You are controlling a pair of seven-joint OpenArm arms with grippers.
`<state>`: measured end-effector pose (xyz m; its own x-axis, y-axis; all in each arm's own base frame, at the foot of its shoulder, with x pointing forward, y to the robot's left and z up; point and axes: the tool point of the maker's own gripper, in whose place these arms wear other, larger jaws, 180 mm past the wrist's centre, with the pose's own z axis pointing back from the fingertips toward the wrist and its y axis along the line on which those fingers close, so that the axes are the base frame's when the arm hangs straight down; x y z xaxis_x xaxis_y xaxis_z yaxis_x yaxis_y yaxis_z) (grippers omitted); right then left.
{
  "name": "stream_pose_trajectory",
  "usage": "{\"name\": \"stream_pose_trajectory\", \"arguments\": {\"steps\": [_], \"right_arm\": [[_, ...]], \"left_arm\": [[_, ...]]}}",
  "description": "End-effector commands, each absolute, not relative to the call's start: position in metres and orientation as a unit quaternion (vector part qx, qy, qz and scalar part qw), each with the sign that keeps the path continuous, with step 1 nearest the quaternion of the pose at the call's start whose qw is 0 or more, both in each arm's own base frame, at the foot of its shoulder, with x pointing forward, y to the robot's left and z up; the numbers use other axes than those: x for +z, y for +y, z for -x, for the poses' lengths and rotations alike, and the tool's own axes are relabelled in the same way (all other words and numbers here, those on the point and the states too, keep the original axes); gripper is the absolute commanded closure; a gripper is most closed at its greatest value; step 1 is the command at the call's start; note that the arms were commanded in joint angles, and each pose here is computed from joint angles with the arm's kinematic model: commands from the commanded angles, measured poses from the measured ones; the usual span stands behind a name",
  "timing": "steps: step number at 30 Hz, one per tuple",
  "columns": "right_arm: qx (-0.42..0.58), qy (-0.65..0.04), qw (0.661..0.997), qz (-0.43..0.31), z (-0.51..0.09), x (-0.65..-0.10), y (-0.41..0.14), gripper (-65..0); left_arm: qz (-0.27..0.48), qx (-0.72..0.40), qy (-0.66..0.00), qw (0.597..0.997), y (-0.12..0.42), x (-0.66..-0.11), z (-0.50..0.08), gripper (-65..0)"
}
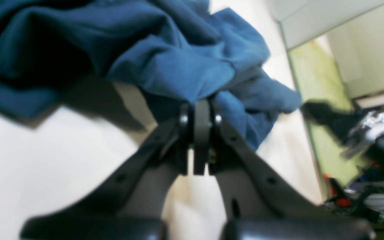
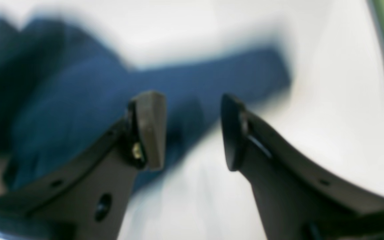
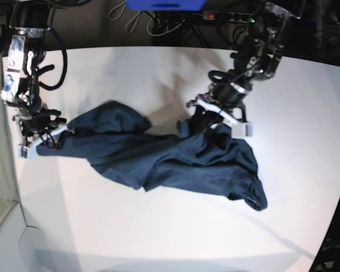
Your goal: Layout the t-shirt on the table in an organized manner, then fold the t-shirt properly
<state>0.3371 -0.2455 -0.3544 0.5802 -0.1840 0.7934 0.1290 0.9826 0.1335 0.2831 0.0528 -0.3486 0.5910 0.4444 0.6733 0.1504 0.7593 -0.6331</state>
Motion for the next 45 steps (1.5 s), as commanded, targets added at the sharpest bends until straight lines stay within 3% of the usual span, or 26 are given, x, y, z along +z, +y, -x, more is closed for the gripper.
{"name": "stream_pose_trajectory", "arguments": {"steps": [1, 7, 15, 25, 30, 45], "right_arm": [[-0.083, -0.472, 0.877, -0.027, -0.344, -0.340, -0.249, -28.0], [-0.011, -0.456, 0.887, -0.066, -0.342, -0.350, -0.202, -28.0], [0.031, -0.431, 0.897, -0.089, -0.327, -0.368, -0.169, -28.0], [0.107, -0.453, 0.874, -0.138, -0.306, -0.337, -0.103, -28.3], [0.124, -0.429, 0.881, -0.157, -0.286, -0.351, -0.084, -28.3], [0.129, -0.396, 0.897, -0.147, -0.261, -0.372, -0.095, -28.1]], "left_arm": [[0.336, 0.089, -0.463, 0.816, 0.061, -0.335, -0.285, -0.3], [0.288, 0.125, -0.474, 0.822, 0.112, -0.338, -0.274, -0.3], [0.272, 0.132, -0.537, 0.787, 0.139, -0.294, -0.295, -0.3], [0.313, 0.139, -0.566, 0.750, 0.117, -0.260, -0.337, -0.3], [0.337, 0.165, -0.566, 0.734, 0.103, -0.257, -0.358, -0.3], [0.374, 0.089, -0.599, 0.702, 0.053, -0.194, -0.442, -0.3]]}}
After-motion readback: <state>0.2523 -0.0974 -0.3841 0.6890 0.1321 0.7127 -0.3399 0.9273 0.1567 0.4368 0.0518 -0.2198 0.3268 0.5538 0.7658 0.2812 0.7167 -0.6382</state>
